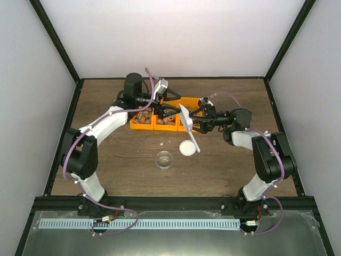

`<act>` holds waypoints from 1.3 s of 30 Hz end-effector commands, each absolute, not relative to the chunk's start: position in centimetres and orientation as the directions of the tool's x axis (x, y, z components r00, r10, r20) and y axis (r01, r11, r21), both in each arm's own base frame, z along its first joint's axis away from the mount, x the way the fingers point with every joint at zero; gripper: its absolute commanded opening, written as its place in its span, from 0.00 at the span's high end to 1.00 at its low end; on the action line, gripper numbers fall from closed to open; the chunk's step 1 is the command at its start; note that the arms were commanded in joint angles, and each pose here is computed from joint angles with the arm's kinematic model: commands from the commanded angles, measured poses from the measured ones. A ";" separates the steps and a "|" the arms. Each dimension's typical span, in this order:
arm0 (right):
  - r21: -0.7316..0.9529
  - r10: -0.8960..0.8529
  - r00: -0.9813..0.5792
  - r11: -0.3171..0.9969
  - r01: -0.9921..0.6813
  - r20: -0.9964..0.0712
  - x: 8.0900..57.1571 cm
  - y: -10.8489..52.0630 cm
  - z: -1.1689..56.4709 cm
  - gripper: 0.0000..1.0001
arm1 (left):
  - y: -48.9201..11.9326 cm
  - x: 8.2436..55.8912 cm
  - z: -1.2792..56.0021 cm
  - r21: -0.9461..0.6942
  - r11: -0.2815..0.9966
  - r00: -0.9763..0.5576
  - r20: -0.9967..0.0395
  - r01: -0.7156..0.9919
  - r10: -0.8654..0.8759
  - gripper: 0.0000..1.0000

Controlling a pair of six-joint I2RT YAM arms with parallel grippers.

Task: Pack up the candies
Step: Pick up the spatula from the center of the board.

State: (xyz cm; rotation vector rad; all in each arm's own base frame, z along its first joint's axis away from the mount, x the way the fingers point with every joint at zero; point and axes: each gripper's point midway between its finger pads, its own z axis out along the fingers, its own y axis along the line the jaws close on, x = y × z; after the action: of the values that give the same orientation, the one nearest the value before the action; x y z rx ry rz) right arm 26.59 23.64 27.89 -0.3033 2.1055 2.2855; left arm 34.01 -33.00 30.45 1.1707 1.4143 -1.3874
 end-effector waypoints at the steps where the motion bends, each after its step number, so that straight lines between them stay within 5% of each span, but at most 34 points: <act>1: 0.843 -0.106 -0.842 -0.174 -0.509 -0.530 23.2 23.2 31.4 0.26 | -33.1 32.1 29.3 -0.195 -0.163 -0.176 -0.976 0.967 0.126 0.08; 11: 0.832 -0.101 -0.833 -0.190 -0.521 -0.544 23.7 23.5 32.4 0.26 | -33.8 30.5 29.0 -0.210 -0.213 -0.181 -0.973 0.954 0.146 0.42; 17: 0.841 -0.089 -0.845 -0.200 -0.503 -0.527 23.9 23.7 32.1 0.26 | -34.7 30.2 30.6 -0.209 -0.225 -0.187 -0.976 0.952 0.115 0.76; 19: 0.843 -0.086 -0.848 -0.202 -0.498 -0.522 24.0 23.8 32.1 0.26 | -34.8 30.3 30.8 -0.227 -0.230 -0.206 -0.972 0.946 0.111 0.95; 23: 0.841 -0.084 -0.847 -0.205 -0.501 -0.525 23.9 23.8 32.3 0.26 | -34.9 30.4 30.9 -0.248 -0.232 -0.227 -0.967 0.941 0.113 0.96; 28: 0.842 -0.033 -0.858 -0.214 -0.495 -0.513 24.6 23.4 32.6 0.03 | -34.7 30.6 30.7 -0.279 -0.218 -0.259 -0.959 0.935 0.116 0.96; 32: 0.855 0.098 -0.875 -0.187 -0.484 -0.474 26.2 21.3 31.7 0.00 | -33.7 31.5 31.1 -0.347 -0.198 -0.334 -0.937 0.917 0.097 0.96; 39: 0.877 0.253 -0.839 0.147 -0.458 -0.481 31.6 18.8 29.2 0.00 | -32.3 34.0 31.6 -0.466 -0.104 -0.462 -0.885 0.879 0.058 0.96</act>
State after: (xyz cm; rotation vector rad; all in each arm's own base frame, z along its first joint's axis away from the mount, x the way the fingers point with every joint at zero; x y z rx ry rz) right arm 29.10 19.75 29.70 -0.1658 1.8593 2.0719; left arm 32.55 -33.18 29.80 1.1375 1.5224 -1.6332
